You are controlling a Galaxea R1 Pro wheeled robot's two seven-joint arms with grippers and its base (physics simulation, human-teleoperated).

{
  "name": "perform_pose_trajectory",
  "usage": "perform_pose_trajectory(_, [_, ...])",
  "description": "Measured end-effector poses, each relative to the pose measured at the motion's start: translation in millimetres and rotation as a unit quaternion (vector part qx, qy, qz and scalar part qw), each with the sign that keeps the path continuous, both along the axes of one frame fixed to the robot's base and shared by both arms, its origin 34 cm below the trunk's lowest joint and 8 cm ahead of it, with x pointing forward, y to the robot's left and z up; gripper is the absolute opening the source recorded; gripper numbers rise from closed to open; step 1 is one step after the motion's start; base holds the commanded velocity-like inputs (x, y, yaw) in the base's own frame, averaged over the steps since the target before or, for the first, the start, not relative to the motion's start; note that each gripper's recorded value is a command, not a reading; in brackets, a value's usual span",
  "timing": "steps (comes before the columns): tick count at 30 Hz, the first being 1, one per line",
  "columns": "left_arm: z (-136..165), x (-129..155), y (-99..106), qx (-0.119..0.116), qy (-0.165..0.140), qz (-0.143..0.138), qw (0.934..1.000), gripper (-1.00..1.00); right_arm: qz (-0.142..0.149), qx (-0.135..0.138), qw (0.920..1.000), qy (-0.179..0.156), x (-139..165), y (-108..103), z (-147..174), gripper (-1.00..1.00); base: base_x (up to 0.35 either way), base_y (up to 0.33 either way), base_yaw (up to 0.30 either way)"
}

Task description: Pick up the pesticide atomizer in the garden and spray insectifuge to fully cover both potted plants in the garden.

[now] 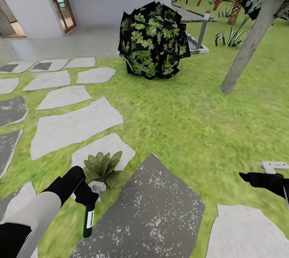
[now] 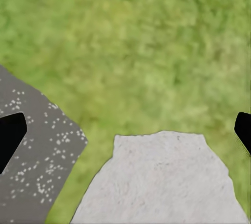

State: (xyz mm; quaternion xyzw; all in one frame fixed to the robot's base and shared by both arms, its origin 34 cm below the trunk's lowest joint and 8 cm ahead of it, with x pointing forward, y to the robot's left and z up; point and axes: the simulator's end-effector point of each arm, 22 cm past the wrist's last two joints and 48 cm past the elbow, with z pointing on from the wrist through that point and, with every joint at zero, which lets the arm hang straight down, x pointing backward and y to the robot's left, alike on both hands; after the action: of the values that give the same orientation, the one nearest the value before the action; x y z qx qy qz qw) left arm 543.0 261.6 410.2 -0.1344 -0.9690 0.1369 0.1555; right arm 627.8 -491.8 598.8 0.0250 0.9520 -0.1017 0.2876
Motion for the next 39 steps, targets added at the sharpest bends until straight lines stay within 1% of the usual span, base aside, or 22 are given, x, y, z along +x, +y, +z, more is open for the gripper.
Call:
perform_pose_trajectory(4, [-1.8, -1.5, 0.1, 0.000, 0.002, 0.000, 1.0000, -1.00, 0.000, 0.000, 1.0000, 0.002, -0.4, 0.1, -2.1, 1.00, -0.024, -0.231, 0.147])
perform_pose_trajectory(10, [-2.4, -2.1, -0.1, 0.000, 0.003, 0.001, 1.0000, -1.00, 0.000, -0.001, 1.0000, 0.003, -0.8, -0.5, -2.7, 1.00, -0.041, -0.106, 0.029])
perform_pose_trajectory(16, [-3.1, -2.7, -0.8, -0.001, 0.004, 0.001, 1.0000, -1.00, -0.001, -0.001, 1.0000, 0.003, -0.9, -0.9, -3.3, 1.00, -0.006, -0.017, 0.046])
perform_pose_trajectory(28, [-7.0, -4.5, -0.5, -0.001, 0.008, 0.001, 1.0000, -1.00, -0.001, -0.001, 1.0000, 0.009, -2.2, -1.2, -8.6, 1.00, 0.000, -0.001, 0.179])
perform_pose_trajectory(33, [-6.9, 0.3, -4.0, -0.003, 0.003, -0.001, 1.0000, -1.00, 0.000, -0.001, 0.9999, 0.011, -2.4, -1.0, -10.8, 1.00, 0.000, 0.000, 0.176])
perform_pose_trajectory(39, [-7.1, 2.2, -9.7, -0.007, 0.001, -0.005, 1.0000, -1.00, 0.005, -0.002, 1.0000, 0.007, -0.1, 0.6, -11.0, 1.00, 0.000, 0.000, 0.039])
